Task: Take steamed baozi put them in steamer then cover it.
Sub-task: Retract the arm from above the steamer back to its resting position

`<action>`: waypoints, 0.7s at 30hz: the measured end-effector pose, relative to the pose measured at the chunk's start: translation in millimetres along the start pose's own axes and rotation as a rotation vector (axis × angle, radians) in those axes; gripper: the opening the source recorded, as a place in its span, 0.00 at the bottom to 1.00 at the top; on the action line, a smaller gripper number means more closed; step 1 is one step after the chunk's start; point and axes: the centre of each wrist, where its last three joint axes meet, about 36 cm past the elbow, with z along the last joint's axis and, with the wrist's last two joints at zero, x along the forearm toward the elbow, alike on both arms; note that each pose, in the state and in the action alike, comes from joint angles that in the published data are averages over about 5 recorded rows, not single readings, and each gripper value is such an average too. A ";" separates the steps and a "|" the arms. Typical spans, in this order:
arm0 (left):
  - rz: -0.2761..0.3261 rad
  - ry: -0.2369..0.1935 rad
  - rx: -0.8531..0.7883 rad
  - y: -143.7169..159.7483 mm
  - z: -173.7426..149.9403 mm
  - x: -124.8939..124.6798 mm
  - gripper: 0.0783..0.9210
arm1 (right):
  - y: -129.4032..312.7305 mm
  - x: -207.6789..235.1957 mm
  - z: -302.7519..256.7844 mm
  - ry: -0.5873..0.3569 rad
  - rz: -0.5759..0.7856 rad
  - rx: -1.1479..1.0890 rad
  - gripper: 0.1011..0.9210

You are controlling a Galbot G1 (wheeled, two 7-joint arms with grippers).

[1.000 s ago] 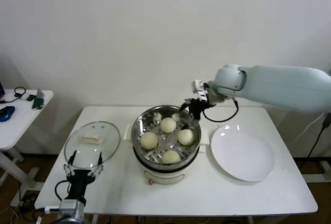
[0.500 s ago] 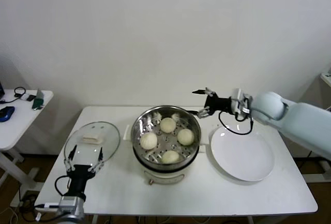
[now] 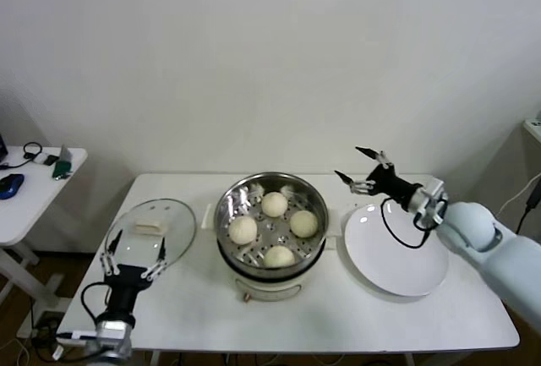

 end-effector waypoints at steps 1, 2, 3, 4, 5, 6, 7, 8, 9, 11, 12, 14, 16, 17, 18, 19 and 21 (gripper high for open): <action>0.001 0.000 -0.030 1.8 -0.8 -0.3 0.88 | 3.1 4.0 4.4 0.000 0.022 -0.015 0.88; 0.002 0.001 -0.063 3.5 -1.6 -0.8 0.88 | 6.1 8.0 8.6 0.001 0.044 -0.029 0.88; 0.003 0.003 -0.100 5.1 -2.4 -1.4 0.88 | 9.1 12.0 12.8 0.003 0.065 -0.042 0.88; 0.004 0.005 -0.138 6.5 -3.0 -2.2 0.88 | 12.2 16.0 16.9 0.006 0.087 -0.057 0.88; 0.007 0.010 -0.179 7.6 -3.3 -3.0 0.88 | 15.3 20.1 21.1 0.008 0.109 -0.071 0.88; 0.011 0.015 -0.223 8.6 -3.5 -3.7 0.88 | 18.3 24.2 25.2 0.012 0.130 -0.085 0.88; 0.015 0.021 -0.268 9.5 -3.5 -4.4 0.88 | 21.5 28.5 29.6 0.016 0.151 -0.101 0.88; 0.019 0.027 -0.317 10.3 -3.4 -5.2 0.88 | 24.5 32.9 34.1 0.021 0.172 -0.116 0.88; 0.022 0.034 -0.367 11.0 -3.2 -6.1 0.88 | 27.4 37.3 38.5 0.028 0.192 -0.130 0.88; 0.025 0.044 -0.472 12.2 -2.4 -8.4 0.88 | 32.9 46.6 47.9 0.043 0.233 -0.155 0.88; 0.025 0.048 -0.526 12.6 -1.6 -9.7 0.88 | 35.3 51.1 52.3 0.051 0.252 -0.166 0.88; 0.025 0.056 -0.632 12.3 0.8 -12.7 0.88 | 39.6 59.9 60.4 0.067 0.288 -0.183 0.88; 0.024 0.058 -0.730 10.8 4.3 -16.8 0.88 | 42.9 67.8 67.1 0.081 0.319 -0.197 0.88; 0.023 0.057 -0.777 9.7 6.4 -19.4 0.88 | 44.4 71.4 70.0 0.087 0.333 -0.204 0.88; 0.022 0.055 -0.821 8.4 8.6 -22.3 0.88 | 46.0 74.8 72.7 0.093 0.345 -0.211 0.88; 0.021 0.052 -0.864 7.0 11.1 -25.6 0.88 | 47.6 78.1 75.3 0.098 0.355 -0.218 0.88; 0.019 0.045 -0.943 3.7 17.0 -33.3 0.88 | 50.9 84.2 79.8 0.108 0.373 -0.230 0.88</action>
